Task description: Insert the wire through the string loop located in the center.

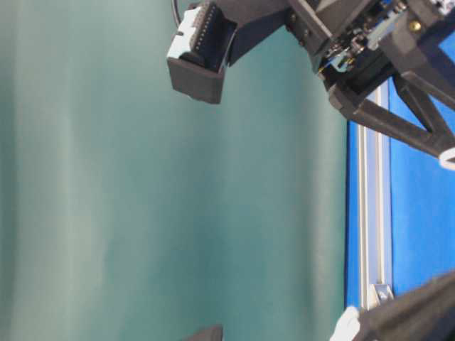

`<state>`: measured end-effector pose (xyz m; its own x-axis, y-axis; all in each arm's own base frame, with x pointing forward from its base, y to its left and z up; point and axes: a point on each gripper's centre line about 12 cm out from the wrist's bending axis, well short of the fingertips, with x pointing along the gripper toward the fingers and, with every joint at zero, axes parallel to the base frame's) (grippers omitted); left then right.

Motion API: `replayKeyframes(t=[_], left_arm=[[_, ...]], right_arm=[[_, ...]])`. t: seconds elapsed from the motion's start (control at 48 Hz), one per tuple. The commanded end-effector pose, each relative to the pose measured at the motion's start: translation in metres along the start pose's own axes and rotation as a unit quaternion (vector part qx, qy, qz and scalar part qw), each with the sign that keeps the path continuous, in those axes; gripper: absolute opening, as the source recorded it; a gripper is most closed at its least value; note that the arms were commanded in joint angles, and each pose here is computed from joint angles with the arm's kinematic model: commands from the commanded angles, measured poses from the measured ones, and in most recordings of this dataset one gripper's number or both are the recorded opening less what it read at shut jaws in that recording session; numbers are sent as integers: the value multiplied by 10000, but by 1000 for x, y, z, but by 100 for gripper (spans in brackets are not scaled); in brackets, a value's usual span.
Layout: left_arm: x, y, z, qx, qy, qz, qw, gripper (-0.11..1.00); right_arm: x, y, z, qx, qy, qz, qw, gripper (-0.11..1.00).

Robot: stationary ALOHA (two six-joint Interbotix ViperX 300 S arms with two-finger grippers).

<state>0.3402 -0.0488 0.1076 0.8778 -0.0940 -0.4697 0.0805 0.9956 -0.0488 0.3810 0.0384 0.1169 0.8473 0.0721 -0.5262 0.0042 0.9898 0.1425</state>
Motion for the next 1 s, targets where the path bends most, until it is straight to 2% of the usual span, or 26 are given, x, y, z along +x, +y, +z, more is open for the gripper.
replayKeyframes(t=[0.0,0.292,0.646,0.834,0.98], left_arm=[[-13,0,8,9,-222,-14,9998,8],[-57,4,-24,30,-176,-5,9998,8],[-111,0,-56,125,-82,-190,9997,8],[-129,-1,-55,127,-231,-257,9993,8],[-131,-2,-53,141,-31,-278,9995,8]], right_arm=[[-7,4,12,-30,-169,57,9998,84],[-9,4,14,-30,-146,56,9999,84],[-9,4,14,-26,-125,47,9999,84],[-9,4,14,-30,-131,55,9999,84],[-8,4,15,-25,-147,51,9999,84]])
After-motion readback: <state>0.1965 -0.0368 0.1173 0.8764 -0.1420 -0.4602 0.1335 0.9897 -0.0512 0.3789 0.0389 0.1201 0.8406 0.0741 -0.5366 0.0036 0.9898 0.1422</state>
